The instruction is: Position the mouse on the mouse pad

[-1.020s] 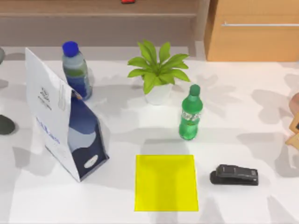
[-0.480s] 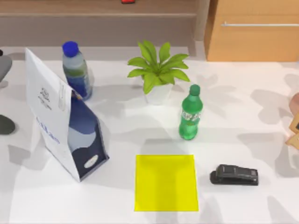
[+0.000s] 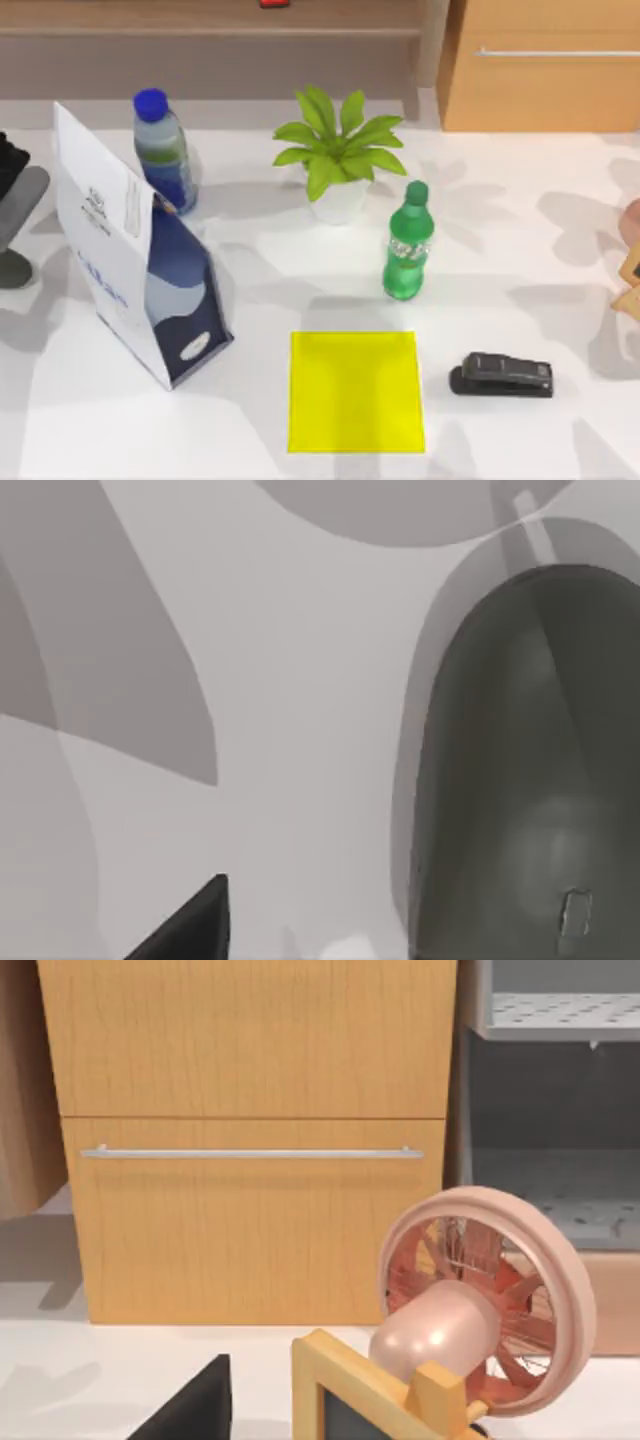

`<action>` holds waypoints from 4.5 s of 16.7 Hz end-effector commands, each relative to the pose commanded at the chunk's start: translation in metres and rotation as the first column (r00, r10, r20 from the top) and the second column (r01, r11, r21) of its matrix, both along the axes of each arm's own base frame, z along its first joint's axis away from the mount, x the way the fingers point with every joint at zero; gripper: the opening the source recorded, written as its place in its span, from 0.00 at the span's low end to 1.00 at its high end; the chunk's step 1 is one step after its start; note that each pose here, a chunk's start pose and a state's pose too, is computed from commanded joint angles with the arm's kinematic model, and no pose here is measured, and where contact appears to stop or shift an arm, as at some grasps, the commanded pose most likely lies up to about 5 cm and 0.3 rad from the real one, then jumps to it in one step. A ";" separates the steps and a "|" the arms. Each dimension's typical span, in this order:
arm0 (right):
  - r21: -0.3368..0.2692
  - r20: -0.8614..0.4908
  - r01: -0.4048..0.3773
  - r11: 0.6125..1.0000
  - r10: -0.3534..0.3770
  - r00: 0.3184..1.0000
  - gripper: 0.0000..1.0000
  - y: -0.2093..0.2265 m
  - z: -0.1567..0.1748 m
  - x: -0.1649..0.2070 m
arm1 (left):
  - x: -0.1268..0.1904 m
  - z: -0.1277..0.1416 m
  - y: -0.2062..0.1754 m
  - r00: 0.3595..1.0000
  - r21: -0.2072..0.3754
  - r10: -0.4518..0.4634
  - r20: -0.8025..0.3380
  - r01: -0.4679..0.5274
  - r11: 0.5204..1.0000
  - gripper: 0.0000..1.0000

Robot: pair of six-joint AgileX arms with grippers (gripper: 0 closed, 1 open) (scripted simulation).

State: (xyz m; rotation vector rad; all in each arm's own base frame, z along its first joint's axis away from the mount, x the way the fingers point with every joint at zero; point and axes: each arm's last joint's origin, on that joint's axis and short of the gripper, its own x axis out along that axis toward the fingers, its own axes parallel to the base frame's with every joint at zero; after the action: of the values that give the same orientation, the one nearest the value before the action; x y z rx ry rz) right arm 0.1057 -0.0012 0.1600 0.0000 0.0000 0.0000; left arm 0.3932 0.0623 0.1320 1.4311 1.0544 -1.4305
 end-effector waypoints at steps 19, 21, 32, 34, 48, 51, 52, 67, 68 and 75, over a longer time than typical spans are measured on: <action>0.000 0.000 0.000 1.000 0.000 1.000 1.00 0.000 0.000 0.000 | -0.003 -0.036 -0.001 1.000 0.000 -0.001 0.000 0.001 1.000 0.17; 0.000 0.000 0.000 1.000 0.000 1.000 1.00 0.000 0.000 0.000 | -0.003 -0.036 -0.001 1.000 0.000 -0.001 0.000 0.001 1.000 0.02; 0.000 0.000 0.000 1.000 0.000 1.000 1.00 0.000 0.000 0.000 | -0.005 -0.013 0.001 1.000 0.021 0.016 0.015 -0.017 1.000 0.00; 0.000 0.000 0.000 1.000 0.000 1.000 1.00 0.000 0.000 0.000 | -0.002 0.005 0.002 1.000 0.023 0.018 0.024 -0.018 1.000 0.00; 0.000 0.000 0.000 1.000 0.000 1.000 1.00 0.000 0.000 0.000 | 0.001 0.091 -0.011 0.997 0.021 -0.019 0.073 0.018 1.000 0.00; 0.000 0.000 0.000 1.000 0.000 1.000 1.00 0.000 0.000 0.000 | 0.016 0.125 -0.053 0.954 0.035 -0.146 0.263 0.142 0.989 0.00; 0.000 0.000 0.000 1.000 0.000 1.000 1.00 0.000 0.000 0.000 | 0.020 0.139 -0.073 0.921 0.045 -0.200 0.333 0.197 0.979 0.00; 0.000 0.000 0.000 1.000 0.000 1.000 1.00 0.000 0.000 0.000 | -0.127 0.087 -0.357 0.327 0.058 -0.936 0.129 0.940 0.336 0.00; 0.000 0.000 0.000 1.000 0.000 1.000 1.00 0.000 0.000 0.000 | -0.135 0.072 -0.361 0.302 0.044 -0.950 0.075 0.951 0.306 0.00; 0.000 0.000 0.000 1.000 0.000 1.000 1.00 0.000 0.000 0.000 | -0.143 0.053 -0.365 0.272 0.024 -0.962 0.005 0.962 0.272 0.00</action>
State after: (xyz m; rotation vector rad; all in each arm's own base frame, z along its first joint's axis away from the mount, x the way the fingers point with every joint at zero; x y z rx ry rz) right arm 0.1057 -0.0012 0.1600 0.0000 0.0000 0.0000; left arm 0.2501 -0.3023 0.1852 2.2689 -0.0252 -2.2076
